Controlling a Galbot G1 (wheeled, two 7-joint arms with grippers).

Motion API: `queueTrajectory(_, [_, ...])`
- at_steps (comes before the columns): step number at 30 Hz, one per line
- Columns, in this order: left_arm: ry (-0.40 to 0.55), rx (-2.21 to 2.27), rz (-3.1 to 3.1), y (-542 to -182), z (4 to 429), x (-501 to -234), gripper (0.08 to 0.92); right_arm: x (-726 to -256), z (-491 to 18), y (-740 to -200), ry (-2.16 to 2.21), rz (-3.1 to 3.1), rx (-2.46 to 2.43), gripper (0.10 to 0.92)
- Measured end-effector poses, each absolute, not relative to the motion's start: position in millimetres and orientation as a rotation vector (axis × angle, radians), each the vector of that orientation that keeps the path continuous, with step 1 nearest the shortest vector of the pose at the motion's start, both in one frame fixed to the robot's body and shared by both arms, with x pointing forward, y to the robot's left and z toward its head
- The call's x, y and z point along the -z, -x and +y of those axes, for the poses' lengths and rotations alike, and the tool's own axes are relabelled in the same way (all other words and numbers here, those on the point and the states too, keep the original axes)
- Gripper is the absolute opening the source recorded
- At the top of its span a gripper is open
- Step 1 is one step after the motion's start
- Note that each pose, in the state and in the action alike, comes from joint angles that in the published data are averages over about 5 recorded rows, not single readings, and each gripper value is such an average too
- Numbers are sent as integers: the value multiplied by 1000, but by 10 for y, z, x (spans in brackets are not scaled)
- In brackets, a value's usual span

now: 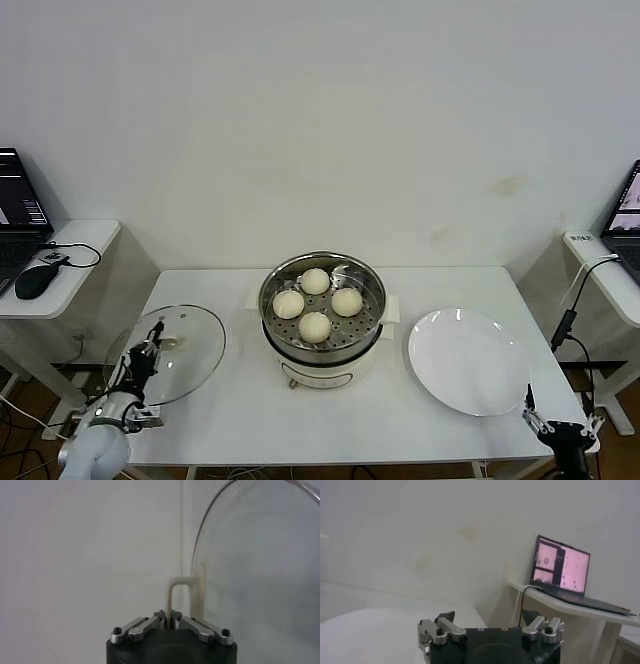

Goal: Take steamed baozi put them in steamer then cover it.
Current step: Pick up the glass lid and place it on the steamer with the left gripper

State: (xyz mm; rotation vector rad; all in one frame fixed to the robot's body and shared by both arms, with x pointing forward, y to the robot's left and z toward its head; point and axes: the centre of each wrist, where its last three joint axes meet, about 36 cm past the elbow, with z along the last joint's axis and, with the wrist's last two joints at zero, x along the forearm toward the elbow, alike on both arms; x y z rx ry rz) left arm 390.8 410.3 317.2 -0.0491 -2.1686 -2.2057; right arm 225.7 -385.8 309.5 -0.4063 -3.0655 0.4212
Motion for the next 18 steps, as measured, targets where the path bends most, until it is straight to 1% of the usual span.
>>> queueTrajectory(6, [-37,2226,-2172,-3860,4060,-3621,141,-3085,-3780,-2278,358,-3068,-449,823])
queueTrajectory(10, [-73,2241,-2189,-3877,3956,-3941,141,-3067,-3708,-2325,322,-3070,-456,823])
queueTrajectory(14, [-84,2247,-2226,-3919,3776,-4226,141,-3029,-3622,-2382,288,-3070,-449,823])
queueTrajectory(18, [-62,2251,-2267,-3988,3525,-4414,141,-2989,-3537,-2433,258,-3063,-439,823])
